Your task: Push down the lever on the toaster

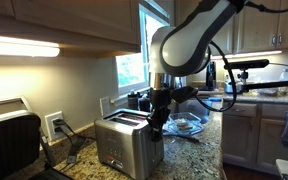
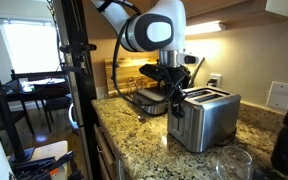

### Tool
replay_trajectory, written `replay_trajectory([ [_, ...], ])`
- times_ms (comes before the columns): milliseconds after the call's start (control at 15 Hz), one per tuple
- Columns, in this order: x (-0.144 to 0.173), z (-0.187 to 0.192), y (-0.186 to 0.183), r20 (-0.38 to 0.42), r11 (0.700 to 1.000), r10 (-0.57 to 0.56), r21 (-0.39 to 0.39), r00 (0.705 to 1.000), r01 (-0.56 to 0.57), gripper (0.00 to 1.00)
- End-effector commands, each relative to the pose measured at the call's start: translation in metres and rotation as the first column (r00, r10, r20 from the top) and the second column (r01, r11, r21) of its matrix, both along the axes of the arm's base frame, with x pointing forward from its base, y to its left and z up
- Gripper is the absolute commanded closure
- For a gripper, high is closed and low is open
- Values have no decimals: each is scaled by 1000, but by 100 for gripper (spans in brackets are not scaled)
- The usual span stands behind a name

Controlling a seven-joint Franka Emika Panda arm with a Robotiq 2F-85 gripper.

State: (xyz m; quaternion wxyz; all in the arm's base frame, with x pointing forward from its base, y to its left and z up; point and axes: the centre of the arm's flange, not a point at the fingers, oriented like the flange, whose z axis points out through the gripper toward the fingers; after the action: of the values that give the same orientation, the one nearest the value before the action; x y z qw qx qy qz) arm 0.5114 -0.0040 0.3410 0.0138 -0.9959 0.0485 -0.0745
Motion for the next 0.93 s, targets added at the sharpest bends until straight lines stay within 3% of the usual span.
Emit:
replay_trajectory([
  [0,7,-19,-8,8,1000,-28,10,1000,28,98],
  [867,7,-94,-14,-71,999,-31,40,997,34,98],
])
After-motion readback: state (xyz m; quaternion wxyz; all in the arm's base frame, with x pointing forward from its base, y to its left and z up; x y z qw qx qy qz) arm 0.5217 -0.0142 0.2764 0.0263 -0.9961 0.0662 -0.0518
